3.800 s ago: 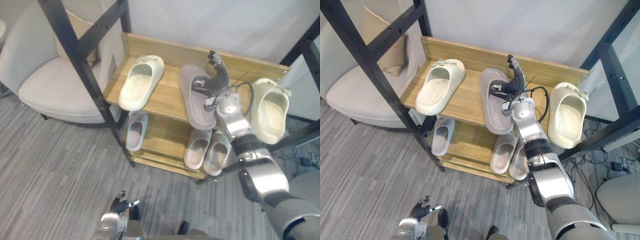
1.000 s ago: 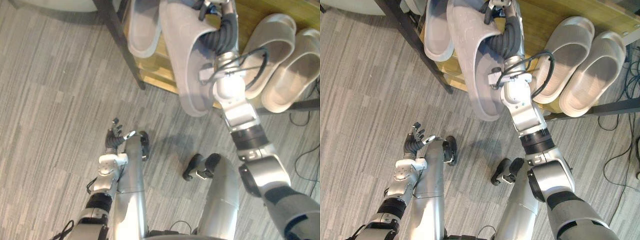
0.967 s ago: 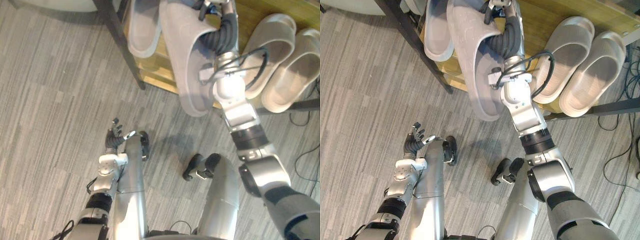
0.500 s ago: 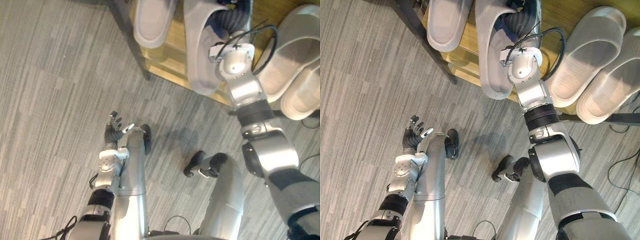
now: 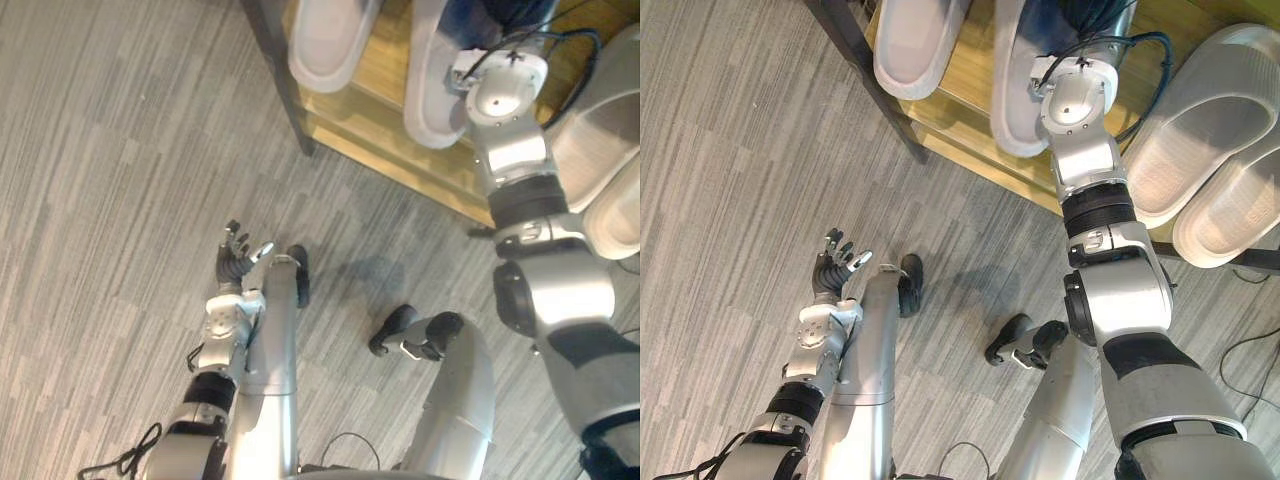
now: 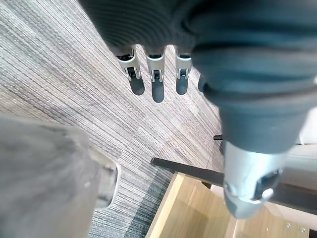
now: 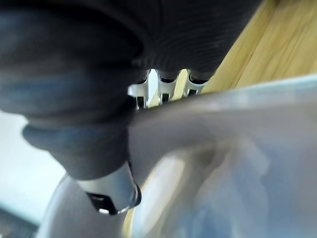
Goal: Organize the slippers on the shoe rack
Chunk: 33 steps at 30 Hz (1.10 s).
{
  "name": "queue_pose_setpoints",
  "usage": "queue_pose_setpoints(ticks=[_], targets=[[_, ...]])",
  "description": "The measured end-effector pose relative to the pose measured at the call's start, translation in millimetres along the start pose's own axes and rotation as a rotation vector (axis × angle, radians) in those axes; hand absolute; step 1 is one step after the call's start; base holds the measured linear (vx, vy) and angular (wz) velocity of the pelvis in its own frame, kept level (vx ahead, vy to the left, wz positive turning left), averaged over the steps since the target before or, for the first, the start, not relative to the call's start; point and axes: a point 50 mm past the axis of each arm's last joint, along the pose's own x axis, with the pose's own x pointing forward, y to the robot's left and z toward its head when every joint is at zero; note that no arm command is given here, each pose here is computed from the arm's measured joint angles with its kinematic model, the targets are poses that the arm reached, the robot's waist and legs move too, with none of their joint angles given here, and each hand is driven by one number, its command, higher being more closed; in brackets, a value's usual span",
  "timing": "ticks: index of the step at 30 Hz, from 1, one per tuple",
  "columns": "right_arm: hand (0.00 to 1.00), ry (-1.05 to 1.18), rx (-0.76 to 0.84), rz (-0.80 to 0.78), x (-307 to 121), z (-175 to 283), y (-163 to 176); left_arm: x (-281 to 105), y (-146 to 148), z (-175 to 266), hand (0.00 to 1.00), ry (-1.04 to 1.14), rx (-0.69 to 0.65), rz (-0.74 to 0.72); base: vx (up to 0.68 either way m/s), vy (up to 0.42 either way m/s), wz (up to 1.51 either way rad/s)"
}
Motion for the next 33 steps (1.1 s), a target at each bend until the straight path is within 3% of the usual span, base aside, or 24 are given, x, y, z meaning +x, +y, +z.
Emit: queue_pose_setpoints(ticks=[19, 27, 33], targets=[[0.0, 0.02, -0.002, 0.029, -0.8, -10.0, -8.7, 0.0, 7.7, -13.2, 0.0, 0.069, -0.01, 0.038, 0.08, -0.005, -0.03], [0.0, 0.029, 0.041, 0.096, -18.8, -17.9, -0.4, -1.0, 12.7, -18.9, 0.0, 0.103, -0.001, 0.054, 0.07, -0.025, -0.03], [0.0, 0.029, 0.139, 0.169, -57.5, -18.7, 22.6, 1.3, 22.2, -23.1, 0.0, 0.147, -0.028, 0.106, 0.12, -0.016, -0.05]])
